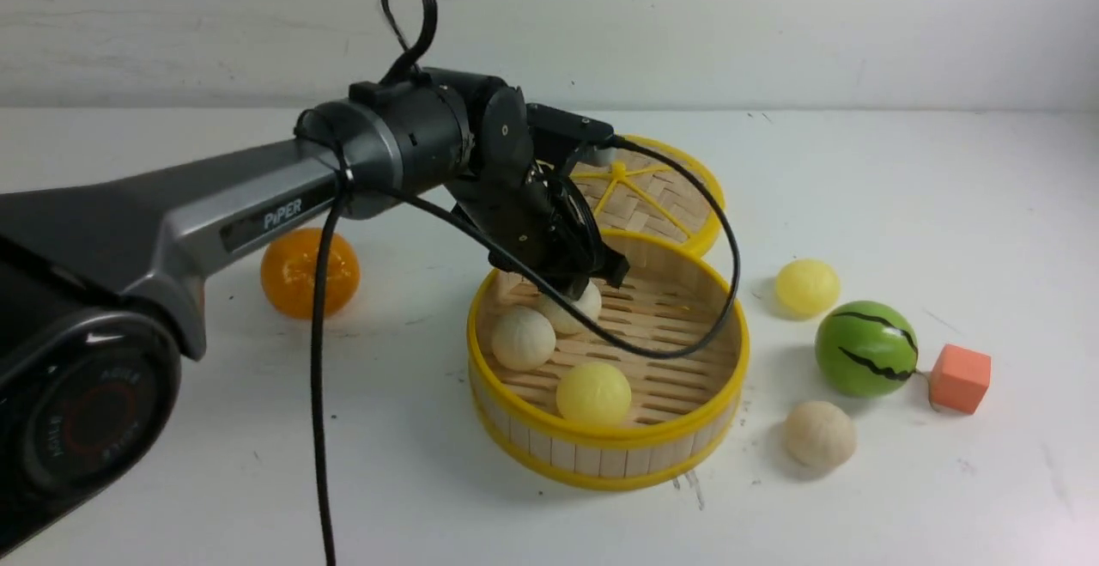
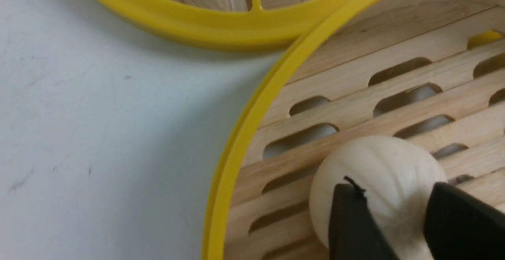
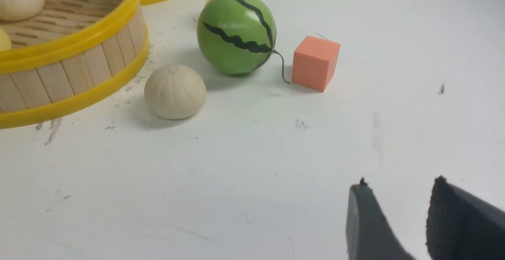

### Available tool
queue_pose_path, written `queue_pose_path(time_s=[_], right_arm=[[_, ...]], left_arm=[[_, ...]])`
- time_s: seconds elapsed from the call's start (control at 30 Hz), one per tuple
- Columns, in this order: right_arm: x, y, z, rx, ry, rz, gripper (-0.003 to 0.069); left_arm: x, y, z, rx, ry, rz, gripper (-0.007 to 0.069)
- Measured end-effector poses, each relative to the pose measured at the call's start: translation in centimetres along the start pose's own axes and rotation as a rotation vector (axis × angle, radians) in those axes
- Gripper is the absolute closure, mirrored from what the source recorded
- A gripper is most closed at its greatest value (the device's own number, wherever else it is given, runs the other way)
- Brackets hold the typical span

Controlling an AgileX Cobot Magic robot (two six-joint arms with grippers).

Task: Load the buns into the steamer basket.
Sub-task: Use the left arm to put the steamed stuffed bun into the steamer, then use the right arm to grab a steamed stuffed bun

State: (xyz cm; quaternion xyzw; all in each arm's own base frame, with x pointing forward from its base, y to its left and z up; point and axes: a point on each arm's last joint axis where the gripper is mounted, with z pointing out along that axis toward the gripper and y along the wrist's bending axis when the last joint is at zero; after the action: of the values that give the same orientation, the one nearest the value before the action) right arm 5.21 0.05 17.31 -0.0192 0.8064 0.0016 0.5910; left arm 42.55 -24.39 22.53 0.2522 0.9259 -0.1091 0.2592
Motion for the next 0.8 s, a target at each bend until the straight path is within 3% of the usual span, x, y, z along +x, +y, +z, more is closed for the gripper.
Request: queue_pose_path(time_s=[0.1, 0.2, 0.37, 0.47, 0.6, 0.8], right_arm=[[0.0, 0.0, 0.0, 0.0, 0.0, 0.0, 0.0419], [0.0, 0.0, 0.0, 0.0, 0.0, 0.0, 0.0419], [0.0, 0.0, 0.0, 0.0, 0.0, 0.0, 0.0419], [0.0, 0.0, 0.0, 0.0, 0.0, 0.0, 0.0419], [0.0, 0.0, 0.0, 0.0, 0.0, 0.0, 0.0419], [0.0, 0.0, 0.0, 0.0, 0.0, 0.0, 0.0419]], left_arm=[[-0.9, -0.3, -3.3, 0.007, 0.028, -0.028, 0.0228], [-1.8, -0.9, -8.8, 0.019, -0.007, -0.053, 0.0258], [-0.6, -2.2, -19.5, 0.062, -0.183, -0.028, 0.0576], [1.7, -2.7, -23.2, 0.084, -0.262, -0.02, 0.0638], [8.4, -3.1, -26.8, 0.112, -0.429, -0.071, 0.0638], [19.3, -2.6, -27.6, 0.115, -0.734, -0.193, 0.0638]])
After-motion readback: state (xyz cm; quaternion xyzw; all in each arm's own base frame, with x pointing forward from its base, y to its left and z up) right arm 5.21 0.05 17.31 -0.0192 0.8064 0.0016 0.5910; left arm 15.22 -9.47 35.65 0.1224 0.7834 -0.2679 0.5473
